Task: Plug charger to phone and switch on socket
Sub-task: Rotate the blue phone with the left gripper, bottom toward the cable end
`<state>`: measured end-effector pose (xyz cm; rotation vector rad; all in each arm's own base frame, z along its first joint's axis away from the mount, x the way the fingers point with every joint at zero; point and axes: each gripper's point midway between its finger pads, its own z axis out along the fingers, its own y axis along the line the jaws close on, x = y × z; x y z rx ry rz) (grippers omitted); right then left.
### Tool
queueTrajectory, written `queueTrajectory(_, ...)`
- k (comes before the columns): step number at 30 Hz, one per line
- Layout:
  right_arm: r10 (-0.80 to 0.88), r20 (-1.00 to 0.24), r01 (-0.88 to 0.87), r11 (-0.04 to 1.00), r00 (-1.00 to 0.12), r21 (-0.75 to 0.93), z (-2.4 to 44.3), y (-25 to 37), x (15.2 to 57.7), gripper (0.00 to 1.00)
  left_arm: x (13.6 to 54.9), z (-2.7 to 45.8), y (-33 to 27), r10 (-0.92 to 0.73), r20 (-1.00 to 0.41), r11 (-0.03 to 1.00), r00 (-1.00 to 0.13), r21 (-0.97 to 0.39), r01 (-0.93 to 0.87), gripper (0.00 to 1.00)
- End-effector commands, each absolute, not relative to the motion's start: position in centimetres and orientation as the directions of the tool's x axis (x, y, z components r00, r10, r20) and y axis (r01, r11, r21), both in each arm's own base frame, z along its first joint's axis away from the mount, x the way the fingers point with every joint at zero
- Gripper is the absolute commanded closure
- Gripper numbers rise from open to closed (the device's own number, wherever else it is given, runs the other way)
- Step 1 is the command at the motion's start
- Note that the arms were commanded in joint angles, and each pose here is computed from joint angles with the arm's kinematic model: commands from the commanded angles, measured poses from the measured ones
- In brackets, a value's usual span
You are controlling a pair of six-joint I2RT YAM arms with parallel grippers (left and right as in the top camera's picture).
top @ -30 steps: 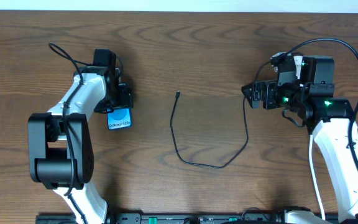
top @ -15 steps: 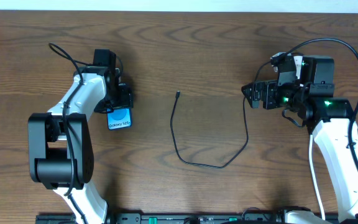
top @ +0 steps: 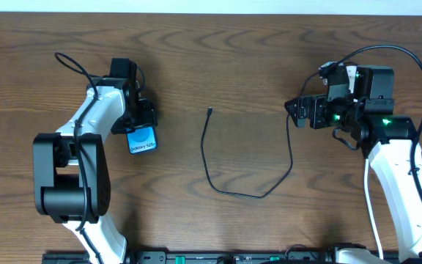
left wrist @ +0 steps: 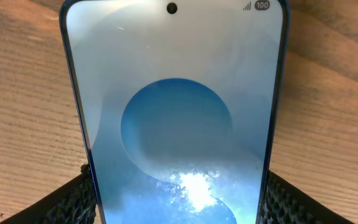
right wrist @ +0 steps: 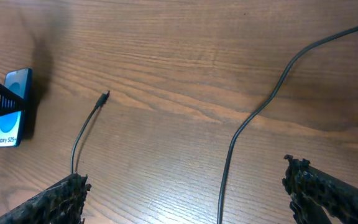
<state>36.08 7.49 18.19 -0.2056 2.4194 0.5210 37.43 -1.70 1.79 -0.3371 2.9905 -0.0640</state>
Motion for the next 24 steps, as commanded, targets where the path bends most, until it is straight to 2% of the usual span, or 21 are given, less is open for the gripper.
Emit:
queueTrajectory(1, -0.010, -0.633, -0.273, 0.907, -0.774, 0.319, 18.8, 7.8, 36.4, 0.01, 40.0, 6.7, -2.2, -0.296, -0.250, 0.954, -0.922, -0.128, -0.272, 0.25)
queueTrajectory(10, -0.010, -0.633, -0.273, 0.907, -0.774, 0.319, 18.8, 7.8, 36.4, 0.01, 40.9, 12.4, -2.3, -0.408, -0.360, 0.911, -0.839, -0.219, -0.349, 0.25)
queueTrajectory(24, -0.010, -0.633, -0.273, 0.907, -0.774, 0.319, 18.8, 7.8, 36.4, 0.01, 40.8, 13.0, -3.1, -0.439, -0.341, 0.892, -0.831, -0.276, -0.358, 0.25)
